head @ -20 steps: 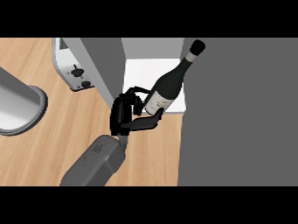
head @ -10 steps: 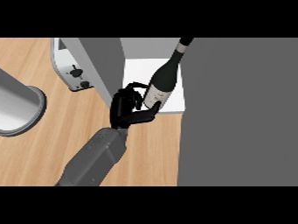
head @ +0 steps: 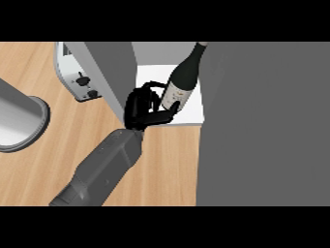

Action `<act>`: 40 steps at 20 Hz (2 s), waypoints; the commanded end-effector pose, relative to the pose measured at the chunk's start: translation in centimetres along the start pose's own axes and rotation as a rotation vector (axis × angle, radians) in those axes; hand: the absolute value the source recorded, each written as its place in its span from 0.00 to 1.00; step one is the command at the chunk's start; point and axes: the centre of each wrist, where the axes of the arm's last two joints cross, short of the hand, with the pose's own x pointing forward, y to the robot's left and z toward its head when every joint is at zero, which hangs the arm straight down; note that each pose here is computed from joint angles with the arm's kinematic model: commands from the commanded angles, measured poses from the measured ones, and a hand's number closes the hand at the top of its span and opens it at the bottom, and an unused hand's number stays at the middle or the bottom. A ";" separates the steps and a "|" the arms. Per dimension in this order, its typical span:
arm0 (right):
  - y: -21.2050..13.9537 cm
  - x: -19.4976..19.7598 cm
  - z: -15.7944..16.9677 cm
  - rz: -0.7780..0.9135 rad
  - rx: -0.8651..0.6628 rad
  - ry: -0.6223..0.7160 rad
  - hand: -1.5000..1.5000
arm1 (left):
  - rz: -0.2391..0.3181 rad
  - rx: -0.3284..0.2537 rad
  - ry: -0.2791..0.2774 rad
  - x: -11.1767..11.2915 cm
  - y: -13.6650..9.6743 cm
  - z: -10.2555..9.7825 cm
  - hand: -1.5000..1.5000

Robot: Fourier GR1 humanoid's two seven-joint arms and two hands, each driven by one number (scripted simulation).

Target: Pick up the wine, place it into the cabinet and close the cabinet

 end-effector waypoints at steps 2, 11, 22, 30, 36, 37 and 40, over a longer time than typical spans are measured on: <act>-1.4 -1.8 -1.1 -0.005 0.010 -0.003 0.00 | 0.042 0.018 -0.013 0.0 0.8 -1.2 1.00; -0.3 -0.7 1.1 -0.012 0.001 -0.007 0.00 | 0.018 0.047 0.010 1.1 0.2 -2.9 1.00; -0.4 0.6 1.0 -0.006 0.024 -0.018 0.00 | -0.052 0.116 0.026 0.2 2.5 -2.6 1.00; 0.2 0.3 -0.4 -0.006 0.036 -0.024 0.00 | -0.031 0.168 -0.082 1.0 1.3 -3.2 1.00; -0.4 0.9 0.5 0.032 0.016 -0.024 0.00 | -0.048 0.112 -0.160 0.0 2.7 -2.4 0.00; -0.9 0.7 0.1 0.022 0.010 -0.021 0.00 | -0.029 0.109 -0.179 1.0 2.4 -3.4 0.00; 0.4 -1.3 -0.4 0.030 0.006 -0.008 0.00 | -0.020 0.085 -0.198 0.7 1.7 -2.9 0.00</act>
